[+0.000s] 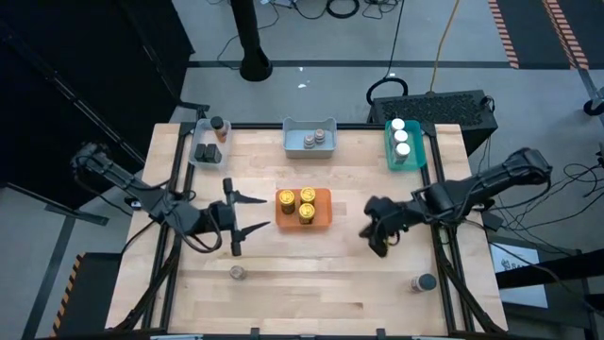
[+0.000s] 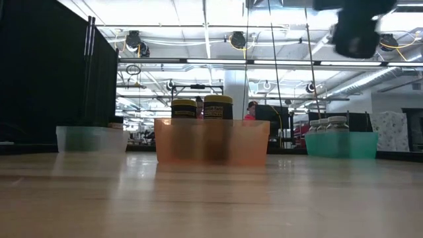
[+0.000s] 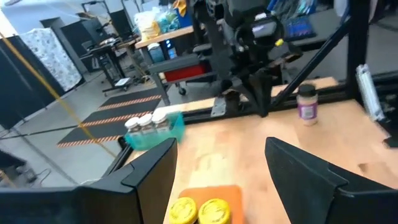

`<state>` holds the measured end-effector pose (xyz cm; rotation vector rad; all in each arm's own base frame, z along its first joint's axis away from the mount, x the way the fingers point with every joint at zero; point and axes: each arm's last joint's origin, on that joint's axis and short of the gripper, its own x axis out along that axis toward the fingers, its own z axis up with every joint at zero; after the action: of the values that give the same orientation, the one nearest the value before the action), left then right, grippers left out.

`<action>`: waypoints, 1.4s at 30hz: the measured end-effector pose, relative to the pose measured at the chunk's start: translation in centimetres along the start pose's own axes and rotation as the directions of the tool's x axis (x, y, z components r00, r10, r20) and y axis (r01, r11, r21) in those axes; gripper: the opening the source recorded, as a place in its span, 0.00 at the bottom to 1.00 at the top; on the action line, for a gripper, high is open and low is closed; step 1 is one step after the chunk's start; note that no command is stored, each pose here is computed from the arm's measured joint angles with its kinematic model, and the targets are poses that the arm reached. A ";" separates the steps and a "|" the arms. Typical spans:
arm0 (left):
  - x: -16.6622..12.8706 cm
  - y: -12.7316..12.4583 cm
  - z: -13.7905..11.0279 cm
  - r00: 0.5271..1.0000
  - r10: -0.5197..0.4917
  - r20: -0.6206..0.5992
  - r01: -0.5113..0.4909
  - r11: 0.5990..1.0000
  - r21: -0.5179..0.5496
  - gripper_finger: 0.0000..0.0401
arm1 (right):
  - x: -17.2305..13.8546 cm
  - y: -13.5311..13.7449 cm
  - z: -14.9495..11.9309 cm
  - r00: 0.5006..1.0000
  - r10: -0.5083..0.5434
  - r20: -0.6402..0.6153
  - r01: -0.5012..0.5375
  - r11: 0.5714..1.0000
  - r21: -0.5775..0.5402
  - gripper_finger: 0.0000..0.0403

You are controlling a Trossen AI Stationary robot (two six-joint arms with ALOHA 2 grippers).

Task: Sort spices by type
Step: Put the violet seasoning bottle into the transparent bin

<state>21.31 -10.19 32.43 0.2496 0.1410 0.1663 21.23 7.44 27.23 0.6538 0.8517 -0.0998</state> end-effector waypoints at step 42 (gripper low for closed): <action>1.2 -0.9 -0.3 1.000 -0.005 0.016 0.006 1.000 -0.008 0.63 | -5.9 5.9 -13.2 0.714 -0.352 -0.605 0.664 0.615 0.426 0.49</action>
<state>22.56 -10.78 31.81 0.2425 0.1249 0.1593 10.46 18.70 28.15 1.0558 1.5082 -0.8370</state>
